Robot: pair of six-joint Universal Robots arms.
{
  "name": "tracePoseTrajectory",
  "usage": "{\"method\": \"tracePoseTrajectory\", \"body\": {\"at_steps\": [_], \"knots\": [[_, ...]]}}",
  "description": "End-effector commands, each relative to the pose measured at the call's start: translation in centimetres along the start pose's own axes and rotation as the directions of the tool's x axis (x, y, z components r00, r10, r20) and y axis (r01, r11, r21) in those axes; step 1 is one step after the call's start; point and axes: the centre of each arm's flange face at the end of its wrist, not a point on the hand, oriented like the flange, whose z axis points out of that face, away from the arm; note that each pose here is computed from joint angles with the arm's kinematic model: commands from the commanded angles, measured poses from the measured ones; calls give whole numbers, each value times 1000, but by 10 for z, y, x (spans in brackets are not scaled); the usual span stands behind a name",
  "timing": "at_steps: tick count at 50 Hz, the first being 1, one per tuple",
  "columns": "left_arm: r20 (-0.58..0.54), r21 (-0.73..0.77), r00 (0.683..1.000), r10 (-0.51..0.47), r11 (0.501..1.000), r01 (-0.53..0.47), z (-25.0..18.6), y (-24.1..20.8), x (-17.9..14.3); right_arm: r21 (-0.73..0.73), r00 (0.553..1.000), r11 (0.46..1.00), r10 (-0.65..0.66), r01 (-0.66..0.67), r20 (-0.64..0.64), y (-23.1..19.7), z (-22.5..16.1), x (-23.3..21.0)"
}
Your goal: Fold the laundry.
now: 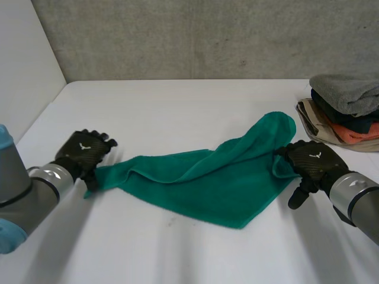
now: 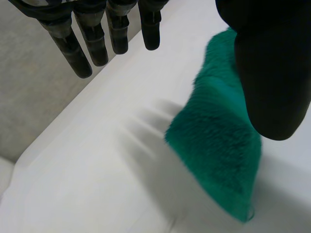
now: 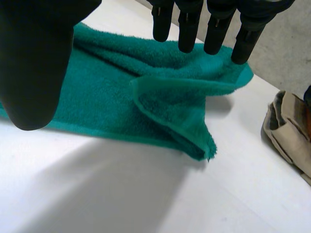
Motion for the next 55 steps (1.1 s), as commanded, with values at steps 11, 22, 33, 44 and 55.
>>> {"method": "tracePoseTrajectory", "body": {"at_steps": [11,22,33,44,55], "knots": [[18,-140,995,-99,985,101,9,9,-6,186,988,970,-157,154,1,-70,58,26],[34,-157,995,-92,983,96,29,14,-2,137,931,924,-364,357,30,-60,135,16],[27,-140,996,-83,986,86,44,15,-2,198,886,868,-464,456,-7,-36,195,-2],[186,99,981,-59,994,41,72,-51,-55,459,860,730,-391,507,-328,-93,221,16],[417,616,842,-341,788,15,43,-201,-148,794,862,414,42,446,-506,-228,151,61]]}}
